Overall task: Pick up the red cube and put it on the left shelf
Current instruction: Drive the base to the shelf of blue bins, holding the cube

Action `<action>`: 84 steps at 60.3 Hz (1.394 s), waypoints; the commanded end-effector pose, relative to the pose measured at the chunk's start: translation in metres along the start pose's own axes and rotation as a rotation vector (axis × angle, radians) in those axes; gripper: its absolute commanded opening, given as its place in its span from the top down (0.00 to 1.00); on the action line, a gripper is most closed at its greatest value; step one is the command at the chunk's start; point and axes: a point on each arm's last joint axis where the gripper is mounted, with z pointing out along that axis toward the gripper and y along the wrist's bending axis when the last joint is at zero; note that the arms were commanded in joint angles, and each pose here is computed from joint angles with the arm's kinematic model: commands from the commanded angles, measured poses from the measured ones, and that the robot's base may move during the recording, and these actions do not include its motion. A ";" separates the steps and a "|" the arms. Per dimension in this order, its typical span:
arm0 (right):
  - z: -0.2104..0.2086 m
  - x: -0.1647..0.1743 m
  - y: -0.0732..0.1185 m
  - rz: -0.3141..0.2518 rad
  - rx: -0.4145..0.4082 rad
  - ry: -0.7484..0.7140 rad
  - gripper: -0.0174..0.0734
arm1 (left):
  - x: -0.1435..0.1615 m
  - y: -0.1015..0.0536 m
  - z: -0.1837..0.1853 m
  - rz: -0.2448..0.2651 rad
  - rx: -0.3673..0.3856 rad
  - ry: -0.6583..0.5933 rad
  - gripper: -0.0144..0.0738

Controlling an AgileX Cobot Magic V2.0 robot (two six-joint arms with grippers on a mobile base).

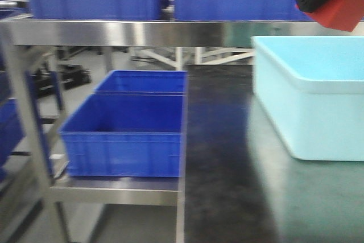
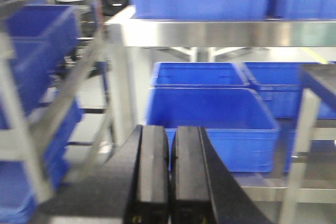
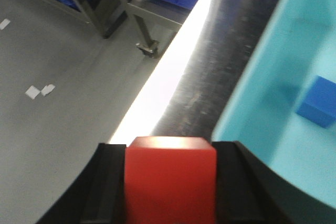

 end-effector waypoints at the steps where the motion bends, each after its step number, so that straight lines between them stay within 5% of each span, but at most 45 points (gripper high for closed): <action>1: -0.011 -0.014 0.003 -0.009 -0.014 -0.114 0.75 | -0.001 0.000 0.000 -0.008 0.007 -0.081 0.72; 84: -0.011 -0.014 0.003 -0.009 -0.014 -0.114 0.75 | -0.001 0.000 0.000 -0.002 0.006 -0.081 0.72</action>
